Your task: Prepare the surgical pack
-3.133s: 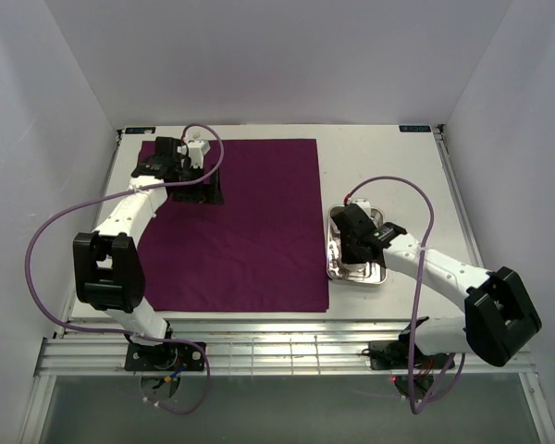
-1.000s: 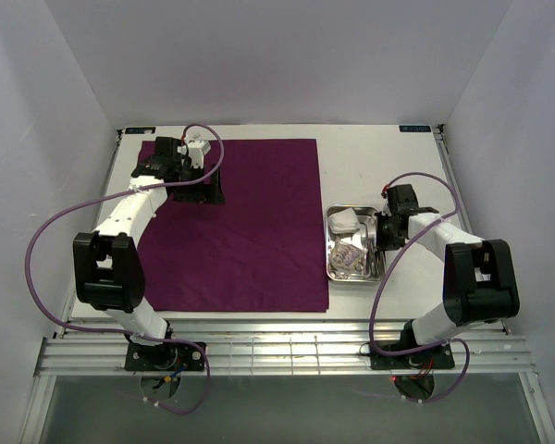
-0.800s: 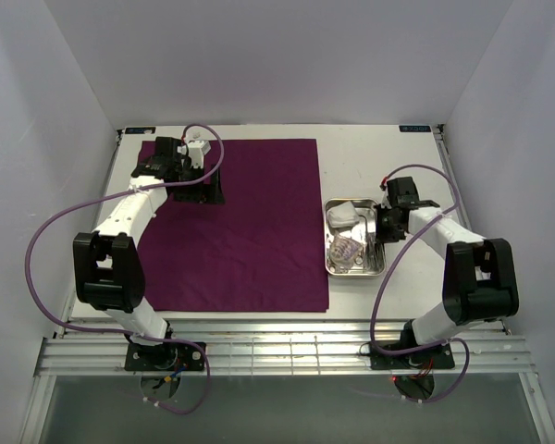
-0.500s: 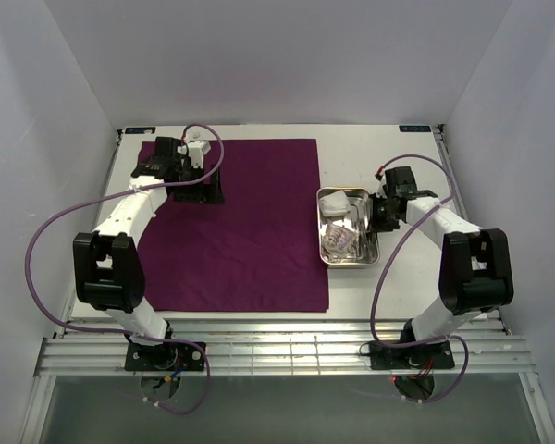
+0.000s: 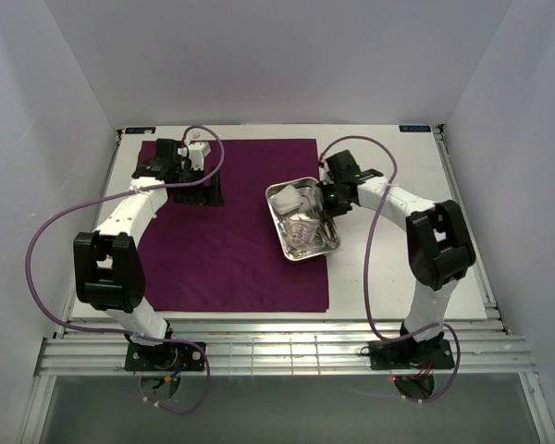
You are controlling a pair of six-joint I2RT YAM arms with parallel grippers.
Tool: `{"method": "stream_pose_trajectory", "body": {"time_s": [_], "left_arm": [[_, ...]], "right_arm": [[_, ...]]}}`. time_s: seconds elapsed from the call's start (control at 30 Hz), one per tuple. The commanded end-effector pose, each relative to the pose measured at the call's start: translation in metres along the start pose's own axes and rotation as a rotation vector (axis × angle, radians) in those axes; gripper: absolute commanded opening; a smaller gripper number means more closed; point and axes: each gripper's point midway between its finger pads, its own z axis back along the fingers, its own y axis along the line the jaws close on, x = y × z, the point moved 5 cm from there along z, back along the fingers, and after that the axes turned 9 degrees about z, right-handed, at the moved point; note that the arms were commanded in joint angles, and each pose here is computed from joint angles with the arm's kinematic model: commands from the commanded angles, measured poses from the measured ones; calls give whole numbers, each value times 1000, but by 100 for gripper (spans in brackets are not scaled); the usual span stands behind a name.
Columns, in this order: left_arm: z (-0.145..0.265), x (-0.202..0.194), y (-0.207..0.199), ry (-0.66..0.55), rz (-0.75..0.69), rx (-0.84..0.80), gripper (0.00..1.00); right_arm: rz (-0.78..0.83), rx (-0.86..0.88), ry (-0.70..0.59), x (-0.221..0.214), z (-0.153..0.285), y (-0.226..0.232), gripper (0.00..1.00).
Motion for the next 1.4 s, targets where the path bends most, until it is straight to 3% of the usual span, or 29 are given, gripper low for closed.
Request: {"method": "stream_pose_trajectory", "body": {"time_s": [0.0,0.3,0.5,0.53,0.73,0.97,1.23,1.37], "left_arm": [[6,6,3,-36,-22,17,97],[-12,0,19,5,-69,65,93],[-40,-12,20,86,-80,-8,77],[-46,-13,21,97,-78,-14,71],[-60,-3,23,79,-110,-17,55],[-66,-1,20,86,-135,-54,44],[-73,-8,17,103,-121,-93,25],[-74,-20,16,129,-113,-112,24]], "right_arm": [[44,110,-68,35,-7,49,8],[198,132,-32,60,-44,125,8],[258,174,-46,62,-49,150,8],[270,180,-44,61,-51,153,13],[295,186,-57,65,-46,155,36],[318,166,-87,72,-35,152,38],[285,162,-125,72,-5,149,38],[238,110,-135,63,11,134,38]]}}
